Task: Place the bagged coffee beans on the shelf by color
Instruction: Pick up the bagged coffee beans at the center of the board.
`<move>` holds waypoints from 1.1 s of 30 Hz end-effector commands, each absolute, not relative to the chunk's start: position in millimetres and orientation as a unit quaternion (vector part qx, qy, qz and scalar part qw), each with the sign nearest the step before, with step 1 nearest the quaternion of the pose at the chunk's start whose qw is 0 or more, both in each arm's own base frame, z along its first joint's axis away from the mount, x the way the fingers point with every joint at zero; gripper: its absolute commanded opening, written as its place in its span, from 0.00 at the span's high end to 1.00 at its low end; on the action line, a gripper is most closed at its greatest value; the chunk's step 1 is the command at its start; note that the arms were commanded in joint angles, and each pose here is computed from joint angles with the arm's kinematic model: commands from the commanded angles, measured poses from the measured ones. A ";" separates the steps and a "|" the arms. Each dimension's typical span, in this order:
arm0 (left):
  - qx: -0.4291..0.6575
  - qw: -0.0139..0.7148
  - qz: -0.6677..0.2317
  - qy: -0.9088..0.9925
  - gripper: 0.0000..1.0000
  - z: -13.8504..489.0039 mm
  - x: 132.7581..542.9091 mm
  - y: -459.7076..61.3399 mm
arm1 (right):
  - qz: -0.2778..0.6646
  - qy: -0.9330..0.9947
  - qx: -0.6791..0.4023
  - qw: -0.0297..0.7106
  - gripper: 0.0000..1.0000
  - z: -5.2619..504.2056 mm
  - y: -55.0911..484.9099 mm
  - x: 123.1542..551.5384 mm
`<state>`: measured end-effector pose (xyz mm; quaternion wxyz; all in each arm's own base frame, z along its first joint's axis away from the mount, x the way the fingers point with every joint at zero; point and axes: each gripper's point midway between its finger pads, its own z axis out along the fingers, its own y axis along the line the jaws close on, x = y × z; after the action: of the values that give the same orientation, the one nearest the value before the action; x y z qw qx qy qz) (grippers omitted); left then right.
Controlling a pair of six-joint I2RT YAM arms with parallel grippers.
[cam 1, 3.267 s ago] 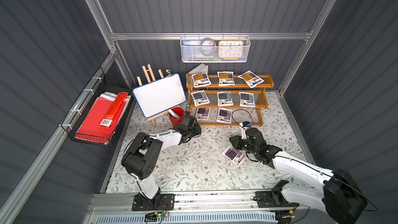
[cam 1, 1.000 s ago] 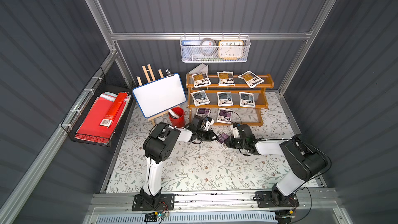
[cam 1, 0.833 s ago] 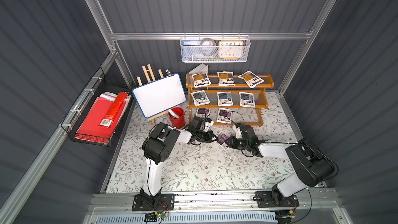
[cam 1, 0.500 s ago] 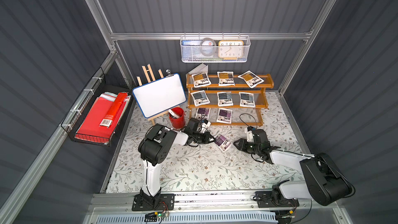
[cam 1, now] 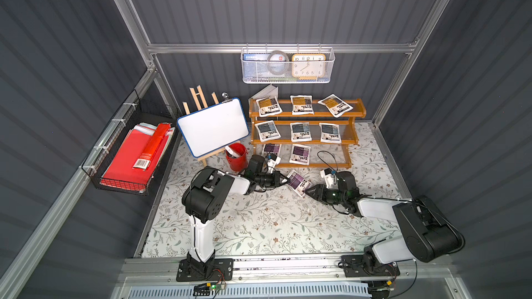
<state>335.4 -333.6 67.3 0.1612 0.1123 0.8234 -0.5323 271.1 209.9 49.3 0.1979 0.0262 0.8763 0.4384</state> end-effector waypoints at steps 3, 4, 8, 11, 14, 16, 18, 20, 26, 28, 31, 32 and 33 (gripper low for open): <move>0.127 0.177 -0.551 0.806 1.00 91.9 332.5 -334.9 | 0.482 0.850 0.032 0.212 0.59 66.4 224.1 291.2; 0.127 0.177 -0.551 0.806 1.00 92.0 332.5 -334.8 | 0.485 0.848 0.036 0.213 0.61 66.2 224.6 293.1; 0.130 0.174 -0.549 0.807 1.00 90.4 332.5 -335.7 | 0.494 0.837 0.048 0.230 0.81 72.8 224.8 300.4; 0.129 0.173 -0.547 0.809 1.00 89.5 333.3 -335.6 | 0.490 0.836 0.050 0.243 1.00 76.3 222.5 302.8; 0.124 0.174 -0.537 0.816 1.00 87.0 335.4 -333.7 | 0.479 0.839 0.049 0.254 1.00 77.1 218.9 304.0; 0.115 0.175 -0.516 0.830 0.97 80.7 340.3 -330.6 | 0.468 0.844 0.051 0.257 1.00 75.2 215.7 304.6; 0.104 0.177 -0.485 0.850 0.81 72.4 348.1 -326.5 | 0.454 0.850 0.056 0.263 1.00 72.6 211.7 305.9; 0.090 0.190 -0.465 0.860 0.69 71.6 356.8 -322.2 | 0.441 0.852 0.072 0.274 1.00 71.3 204.1 310.2; 0.071 0.248 -0.435 0.863 0.62 97.7 375.9 -312.8 | 0.448 0.834 0.095 0.308 1.00 90.9 187.2 331.6; 0.070 0.251 -0.426 0.867 0.62 97.8 377.6 -310.4 | 0.447 0.831 0.095 0.318 1.00 97.6 181.5 338.8; 0.068 0.247 -0.419 0.871 0.62 92.6 375.4 -307.8 | 0.437 0.831 0.103 0.329 1.00 102.1 167.6 348.4; 0.065 0.246 -0.417 0.873 0.62 89.9 374.7 -306.5 | 0.436 0.828 0.105 0.336 1.00 105.3 162.2 351.9; 0.061 0.245 -0.412 0.875 0.62 86.8 373.8 -304.8 | 0.431 0.828 0.111 0.341 1.00 106.5 156.0 355.5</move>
<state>372.8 -311.8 86.8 0.2360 0.0637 0.8667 -0.4347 343.6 166.9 92.1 0.3149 0.1152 0.8340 0.4382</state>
